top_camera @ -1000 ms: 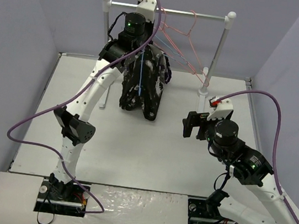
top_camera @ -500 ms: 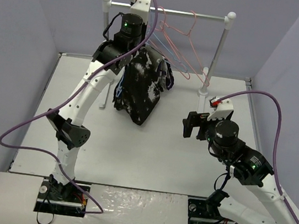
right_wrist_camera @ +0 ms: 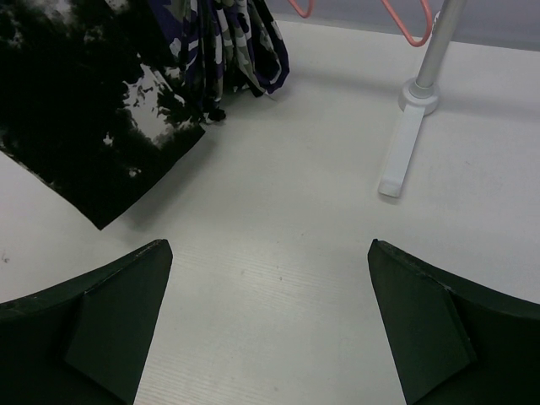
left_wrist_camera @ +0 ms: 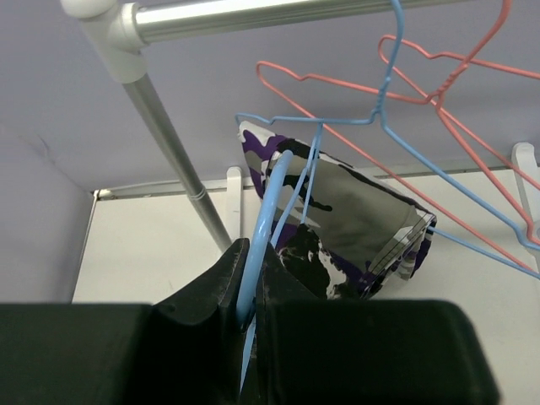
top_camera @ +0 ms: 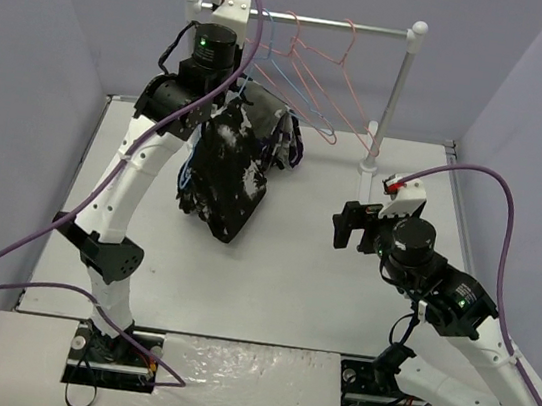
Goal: Place the trousers on the hanger
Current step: Place the hanger at the clothesline.
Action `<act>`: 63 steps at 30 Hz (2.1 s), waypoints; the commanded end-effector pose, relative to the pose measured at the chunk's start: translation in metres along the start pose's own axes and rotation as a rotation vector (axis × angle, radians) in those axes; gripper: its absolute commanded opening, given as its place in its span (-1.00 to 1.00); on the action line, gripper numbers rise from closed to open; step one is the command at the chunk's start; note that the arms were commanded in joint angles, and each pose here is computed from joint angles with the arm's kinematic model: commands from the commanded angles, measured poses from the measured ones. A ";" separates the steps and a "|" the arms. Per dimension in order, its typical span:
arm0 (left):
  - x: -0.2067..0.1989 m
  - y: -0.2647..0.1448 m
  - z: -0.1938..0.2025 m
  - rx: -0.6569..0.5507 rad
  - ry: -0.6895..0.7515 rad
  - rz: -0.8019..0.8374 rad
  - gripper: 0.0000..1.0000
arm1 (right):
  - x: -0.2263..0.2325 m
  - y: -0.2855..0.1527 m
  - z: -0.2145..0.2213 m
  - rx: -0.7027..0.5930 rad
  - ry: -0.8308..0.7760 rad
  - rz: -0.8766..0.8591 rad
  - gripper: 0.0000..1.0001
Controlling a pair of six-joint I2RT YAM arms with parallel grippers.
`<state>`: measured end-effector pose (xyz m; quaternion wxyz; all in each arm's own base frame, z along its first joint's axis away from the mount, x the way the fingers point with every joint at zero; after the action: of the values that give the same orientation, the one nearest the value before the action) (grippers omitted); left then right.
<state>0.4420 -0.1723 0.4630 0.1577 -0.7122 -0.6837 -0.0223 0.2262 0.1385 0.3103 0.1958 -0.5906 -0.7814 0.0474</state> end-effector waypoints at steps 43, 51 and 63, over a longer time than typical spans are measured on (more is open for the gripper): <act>0.098 0.028 -0.093 -0.396 -0.225 -0.185 -1.00 | 0.006 -0.018 -0.008 -0.077 0.112 -0.091 1.00; 0.116 0.033 -0.096 -0.422 -0.254 -0.136 -1.00 | 0.001 -0.022 -0.011 -0.092 0.087 -0.083 1.00; 0.118 0.036 -0.107 -0.472 -0.306 -0.047 -1.00 | -0.002 -0.017 -0.001 -0.072 0.053 -0.071 1.00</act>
<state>0.5408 -0.0892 0.4688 0.0470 -0.7011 -0.7115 0.0071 0.2032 0.1302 0.3078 0.2093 -0.5630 -0.7994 0.0147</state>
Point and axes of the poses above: each gripper's point midway between its finger pads, its own y axis out along the fingers, its own x axis along the line the jaws close on, z = x × y, the point moved 1 cm from there along -y, back along the fingers, and after that the axes turned 9 degrees about y, right-handed, at the moved point
